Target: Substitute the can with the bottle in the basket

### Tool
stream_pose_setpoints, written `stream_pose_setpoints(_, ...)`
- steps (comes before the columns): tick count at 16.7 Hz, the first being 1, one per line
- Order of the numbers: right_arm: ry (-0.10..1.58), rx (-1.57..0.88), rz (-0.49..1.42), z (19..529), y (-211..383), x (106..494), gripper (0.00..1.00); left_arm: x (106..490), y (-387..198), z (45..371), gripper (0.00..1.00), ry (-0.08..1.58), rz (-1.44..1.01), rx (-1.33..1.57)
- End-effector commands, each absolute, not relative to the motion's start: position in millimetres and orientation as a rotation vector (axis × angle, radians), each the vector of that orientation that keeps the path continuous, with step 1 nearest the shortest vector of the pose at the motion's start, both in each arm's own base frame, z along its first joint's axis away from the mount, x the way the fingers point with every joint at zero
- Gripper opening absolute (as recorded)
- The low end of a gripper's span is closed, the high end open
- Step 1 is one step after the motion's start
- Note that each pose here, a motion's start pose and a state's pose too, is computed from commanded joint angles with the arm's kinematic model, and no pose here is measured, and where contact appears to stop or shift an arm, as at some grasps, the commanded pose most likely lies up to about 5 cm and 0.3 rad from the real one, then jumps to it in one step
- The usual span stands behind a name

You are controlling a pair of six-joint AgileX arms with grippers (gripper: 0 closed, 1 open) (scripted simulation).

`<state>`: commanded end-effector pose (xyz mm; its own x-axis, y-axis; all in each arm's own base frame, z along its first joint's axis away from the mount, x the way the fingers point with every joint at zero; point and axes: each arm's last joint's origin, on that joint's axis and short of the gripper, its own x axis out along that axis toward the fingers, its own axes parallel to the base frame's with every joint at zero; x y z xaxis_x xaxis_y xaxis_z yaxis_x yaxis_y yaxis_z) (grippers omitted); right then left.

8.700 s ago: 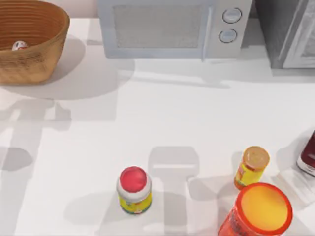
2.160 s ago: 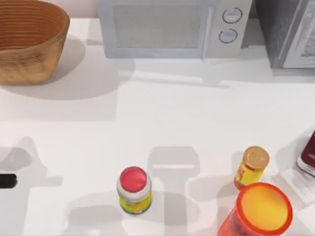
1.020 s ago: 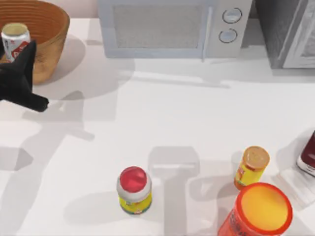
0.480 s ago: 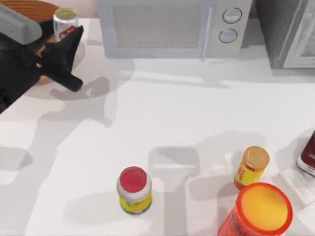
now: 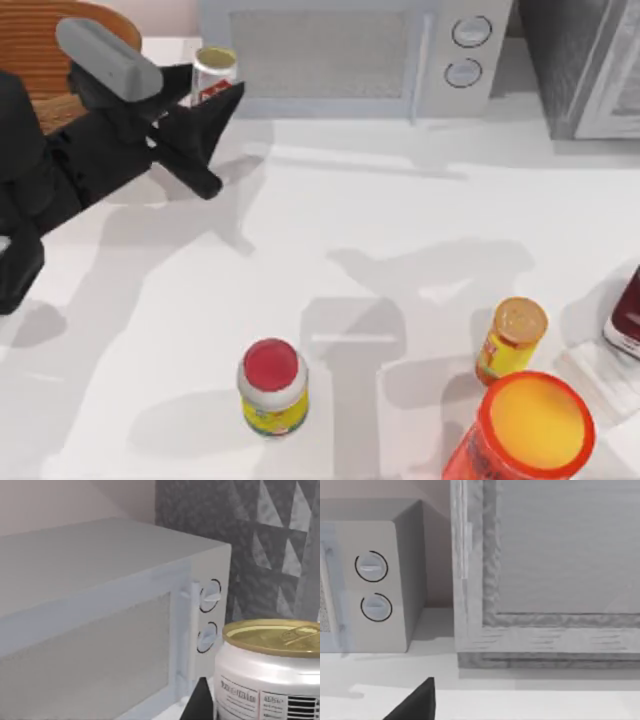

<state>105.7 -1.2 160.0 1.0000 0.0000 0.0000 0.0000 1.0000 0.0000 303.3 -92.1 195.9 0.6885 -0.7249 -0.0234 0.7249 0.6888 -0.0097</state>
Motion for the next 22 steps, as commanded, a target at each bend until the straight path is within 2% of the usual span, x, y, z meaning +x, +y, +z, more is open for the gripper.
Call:
stream_pose_setpoints(10, 0.0, 0.0, 0.0, 160.0, -1.2, 105.7, 1.0, 341.2, -127.0, 152.6, 0.0, -0.005, -1.063, 0.009)
stream_pose_setpoints(22, 0.0, 0.0, 0.0, 160.0, -1.2, 105.7, 1.0, 367.2, -163.4, 71.3, 0.0, 0.017, -1.369, -0.005)
